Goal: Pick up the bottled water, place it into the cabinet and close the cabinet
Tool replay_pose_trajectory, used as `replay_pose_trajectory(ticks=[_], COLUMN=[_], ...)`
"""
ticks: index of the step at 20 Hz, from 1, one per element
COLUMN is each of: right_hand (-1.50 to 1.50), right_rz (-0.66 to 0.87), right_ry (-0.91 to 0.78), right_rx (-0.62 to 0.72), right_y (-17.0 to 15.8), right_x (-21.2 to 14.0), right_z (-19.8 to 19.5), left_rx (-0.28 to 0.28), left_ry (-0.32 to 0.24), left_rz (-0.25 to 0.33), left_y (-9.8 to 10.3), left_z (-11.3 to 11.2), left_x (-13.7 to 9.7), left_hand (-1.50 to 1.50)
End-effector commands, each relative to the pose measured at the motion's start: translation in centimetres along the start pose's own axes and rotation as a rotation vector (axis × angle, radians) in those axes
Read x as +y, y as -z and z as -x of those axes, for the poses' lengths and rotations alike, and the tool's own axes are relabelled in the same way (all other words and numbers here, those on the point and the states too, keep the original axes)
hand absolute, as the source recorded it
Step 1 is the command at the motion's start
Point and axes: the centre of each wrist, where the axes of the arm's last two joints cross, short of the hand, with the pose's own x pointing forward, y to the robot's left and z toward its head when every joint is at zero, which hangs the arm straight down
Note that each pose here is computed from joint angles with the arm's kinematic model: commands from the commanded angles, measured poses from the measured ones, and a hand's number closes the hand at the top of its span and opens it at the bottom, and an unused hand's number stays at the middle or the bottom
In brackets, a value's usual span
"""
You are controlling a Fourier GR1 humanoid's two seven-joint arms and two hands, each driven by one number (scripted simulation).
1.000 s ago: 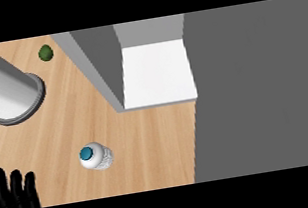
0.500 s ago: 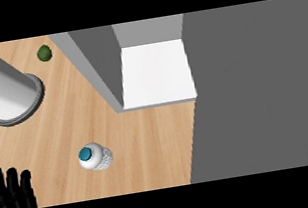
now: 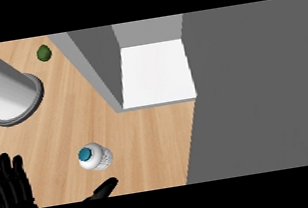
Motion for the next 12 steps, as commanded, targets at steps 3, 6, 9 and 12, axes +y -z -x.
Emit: replay_pose_trajectory(ticks=[3,6,9,12], right_hand=[-1.50,-1.50,-1.50,-1.50], right_rz=[0.039,0.034,0.006,0.014], right_ry=[-0.073,-0.064,-0.062,-0.054], right_rx=[-0.042,-0.060,-0.035,-0.052], right_y=[-0.6,-1.9,-2.1,-1.1], right_x=[1.4,0.8,0.0,0.4], right_z=[-0.6,-2.5,-3.6,-2.3], left_rx=[0.018,0.043,0.074,0.082], left_ry=[0.025,0.042,0.035,0.037], left_rz=[-0.027,-0.050,-0.011,0.006], left_y=[0.9,0.5,2.4,3.5], left_z=[2.0,4.1,5.2,8.1], left_x=[0.2,0.4,1.0,0.6], left_hand=[-1.50,-1.50,-1.50,-1.50])
